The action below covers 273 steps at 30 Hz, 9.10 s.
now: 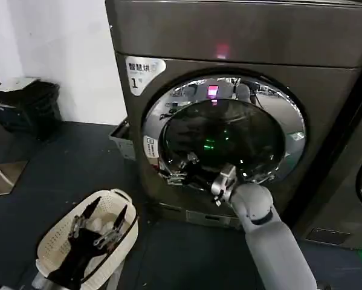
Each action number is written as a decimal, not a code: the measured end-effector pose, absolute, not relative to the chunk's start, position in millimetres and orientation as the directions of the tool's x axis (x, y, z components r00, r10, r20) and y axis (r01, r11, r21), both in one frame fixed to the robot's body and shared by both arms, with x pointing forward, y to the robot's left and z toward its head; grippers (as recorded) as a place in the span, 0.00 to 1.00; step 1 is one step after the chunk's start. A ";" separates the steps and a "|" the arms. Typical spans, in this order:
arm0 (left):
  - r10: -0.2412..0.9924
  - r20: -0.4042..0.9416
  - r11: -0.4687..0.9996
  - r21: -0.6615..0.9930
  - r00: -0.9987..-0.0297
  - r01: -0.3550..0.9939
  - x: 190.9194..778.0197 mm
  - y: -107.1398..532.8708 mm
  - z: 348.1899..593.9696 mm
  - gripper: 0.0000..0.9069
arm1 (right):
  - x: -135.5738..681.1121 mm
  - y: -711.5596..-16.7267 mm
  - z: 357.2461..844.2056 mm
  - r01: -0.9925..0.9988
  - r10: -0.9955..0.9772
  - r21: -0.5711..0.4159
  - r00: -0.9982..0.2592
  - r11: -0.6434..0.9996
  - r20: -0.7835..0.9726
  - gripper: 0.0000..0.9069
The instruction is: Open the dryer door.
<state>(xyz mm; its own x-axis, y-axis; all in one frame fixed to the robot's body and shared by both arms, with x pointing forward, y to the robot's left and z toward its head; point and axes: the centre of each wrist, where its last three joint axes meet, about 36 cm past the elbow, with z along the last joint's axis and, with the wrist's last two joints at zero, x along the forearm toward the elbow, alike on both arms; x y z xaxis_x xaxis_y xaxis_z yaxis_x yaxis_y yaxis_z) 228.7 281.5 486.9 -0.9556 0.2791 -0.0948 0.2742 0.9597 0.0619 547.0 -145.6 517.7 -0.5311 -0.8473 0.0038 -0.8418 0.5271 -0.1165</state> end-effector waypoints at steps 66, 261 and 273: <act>0.173 -0.124 0.983 0.088 -0.977 0.163 268.3 370.3 501.9 1.00 | 541.7 -197.2 501.3 -0.997 -0.998 -0.058 -0.049 0.047 0.044 1.00; 0.989 -0.095 0.115 0.023 -0.112 0.993 474.1 -117.0 474.7 1.00 | -12.9 -610.0 657.9 0.902 0.806 -0.266 -0.424 0.338 -0.413 1.00; 0.985 -0.109 0.141 0.046 -0.136 0.989 475.6 -122.3 474.0 1.00 | -18.3 -608.3 662.6 0.902 0.800 -0.269 -0.425 0.338 -0.423 1.00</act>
<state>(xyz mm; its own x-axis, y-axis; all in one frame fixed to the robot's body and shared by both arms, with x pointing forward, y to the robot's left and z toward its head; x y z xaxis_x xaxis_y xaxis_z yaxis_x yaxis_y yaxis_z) 475.6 -122.3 474.0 -0.1356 0.9848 -0.1088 0.9889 0.1412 0.0463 -18.3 -608.3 662.6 -0.4255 0.7998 -0.4234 0.9021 0.3376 -0.2689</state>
